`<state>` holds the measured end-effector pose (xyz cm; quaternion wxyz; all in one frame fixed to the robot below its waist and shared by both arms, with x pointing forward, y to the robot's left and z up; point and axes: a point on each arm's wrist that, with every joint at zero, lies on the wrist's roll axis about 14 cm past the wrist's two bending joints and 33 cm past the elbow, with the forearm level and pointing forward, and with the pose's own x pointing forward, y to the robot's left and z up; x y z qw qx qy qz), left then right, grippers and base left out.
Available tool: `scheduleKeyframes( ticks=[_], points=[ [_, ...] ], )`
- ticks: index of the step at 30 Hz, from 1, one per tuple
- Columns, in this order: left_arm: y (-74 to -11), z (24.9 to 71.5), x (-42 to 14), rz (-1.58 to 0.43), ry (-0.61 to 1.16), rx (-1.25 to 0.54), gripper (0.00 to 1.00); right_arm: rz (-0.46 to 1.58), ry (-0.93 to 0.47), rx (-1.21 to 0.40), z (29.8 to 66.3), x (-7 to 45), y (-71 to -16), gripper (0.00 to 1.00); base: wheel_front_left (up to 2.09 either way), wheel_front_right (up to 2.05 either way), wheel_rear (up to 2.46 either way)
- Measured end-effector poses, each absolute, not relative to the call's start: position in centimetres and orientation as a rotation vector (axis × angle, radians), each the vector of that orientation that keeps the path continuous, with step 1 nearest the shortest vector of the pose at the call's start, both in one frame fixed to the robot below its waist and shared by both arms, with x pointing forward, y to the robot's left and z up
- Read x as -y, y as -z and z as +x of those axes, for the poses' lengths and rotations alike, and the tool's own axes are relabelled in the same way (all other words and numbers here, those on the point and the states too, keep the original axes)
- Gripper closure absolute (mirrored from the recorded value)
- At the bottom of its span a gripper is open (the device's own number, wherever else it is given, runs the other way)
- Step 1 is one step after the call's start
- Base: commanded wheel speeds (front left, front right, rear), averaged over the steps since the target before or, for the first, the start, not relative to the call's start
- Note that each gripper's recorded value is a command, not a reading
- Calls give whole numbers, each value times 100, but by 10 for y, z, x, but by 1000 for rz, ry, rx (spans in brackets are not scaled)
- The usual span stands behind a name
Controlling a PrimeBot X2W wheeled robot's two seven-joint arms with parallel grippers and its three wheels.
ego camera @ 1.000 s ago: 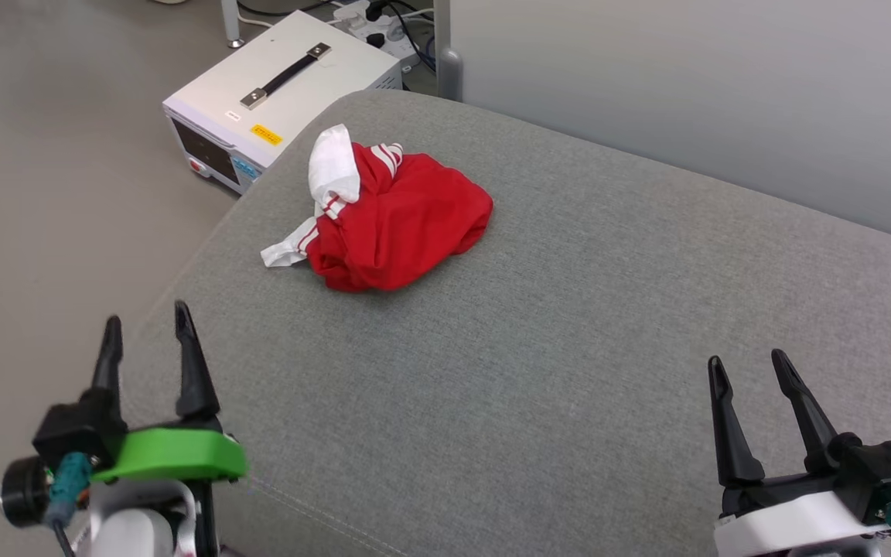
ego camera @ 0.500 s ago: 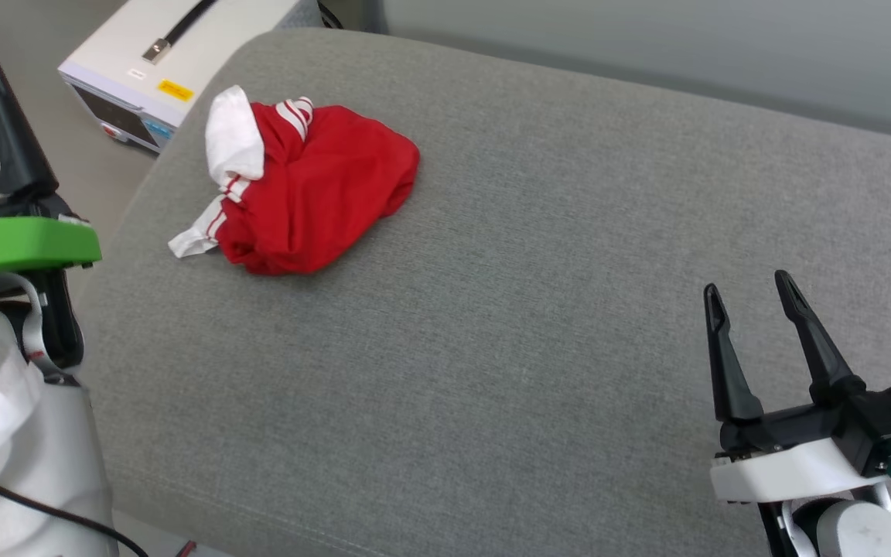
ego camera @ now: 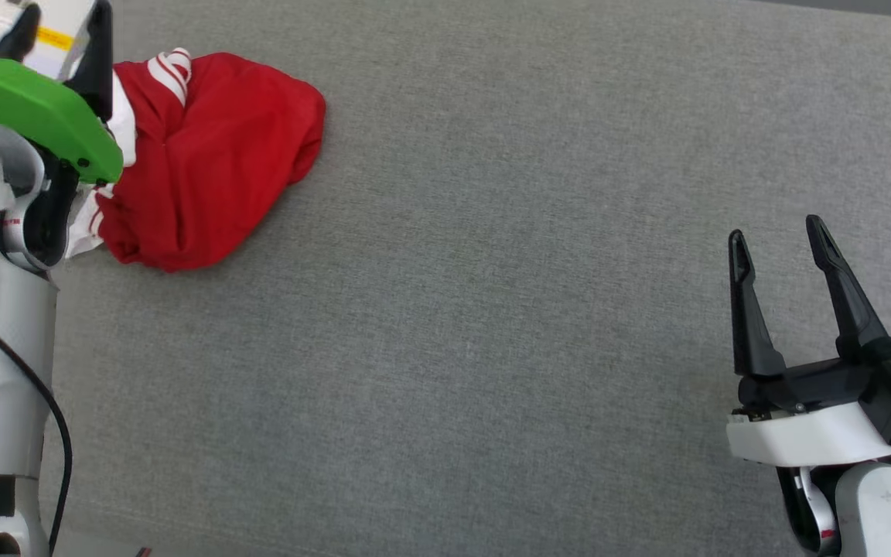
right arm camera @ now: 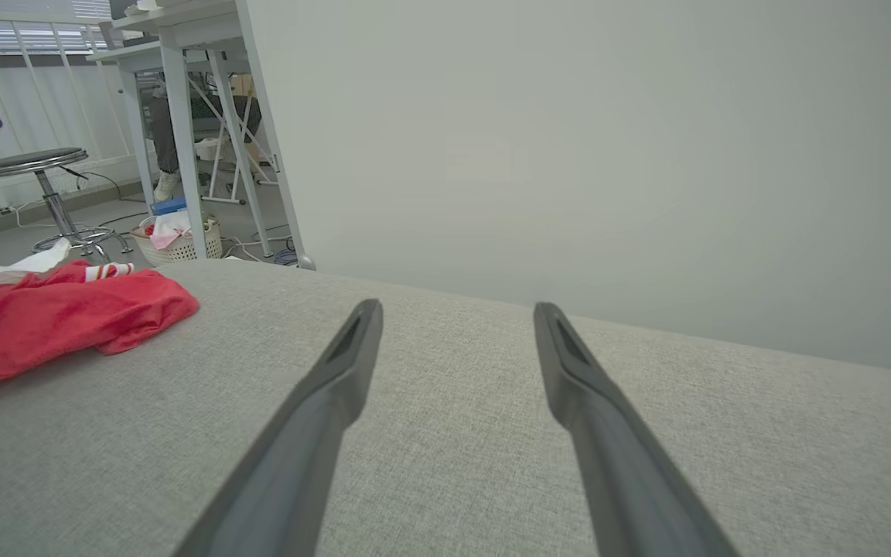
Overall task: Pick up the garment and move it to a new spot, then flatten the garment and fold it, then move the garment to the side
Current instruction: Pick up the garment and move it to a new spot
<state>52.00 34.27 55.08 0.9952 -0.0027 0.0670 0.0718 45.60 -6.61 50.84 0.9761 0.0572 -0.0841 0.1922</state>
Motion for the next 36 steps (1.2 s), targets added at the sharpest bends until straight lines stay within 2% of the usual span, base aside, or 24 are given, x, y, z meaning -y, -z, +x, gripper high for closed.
scheduleKeyframes(
  ticks=[4,8,10,17,24,25,26,27,36],
  points=[
    [-494,526,-326,-60,-83,-425,0,103,-360,152,459,77,-500,0,0,0,0],
    [-443,513,-317,11,-29,-720,0,96,-337,144,463,85,-495,0,0,0,0],
    [-428,507,-320,10,-32,-804,0,94,-328,136,464,89,-491,0,0,0,0],
    [-378,486,-307,10,2,-1058,0,81,-291,124,468,102,-485,0,0,0,0],
    [-360,477,-303,27,25,-1132,0,73,-271,122,469,109,-484,0,0,0,0],
    [-360,477,-302,25,29,-1130,29,72,-270,123,469,110,-485,0,0,0,0],
    [-360,477,-300,23,34,-1126,95,72,-269,124,469,110,-485,0,0,0,0],
    [-360,476,-299,32,42,-1122,100,71,-268,126,469,110,-486,0,0,0,0],
    [-404,489,-299,142,93,-916,100,74,-255,163,461,114,-505,0,0,0,0]
  ],
)
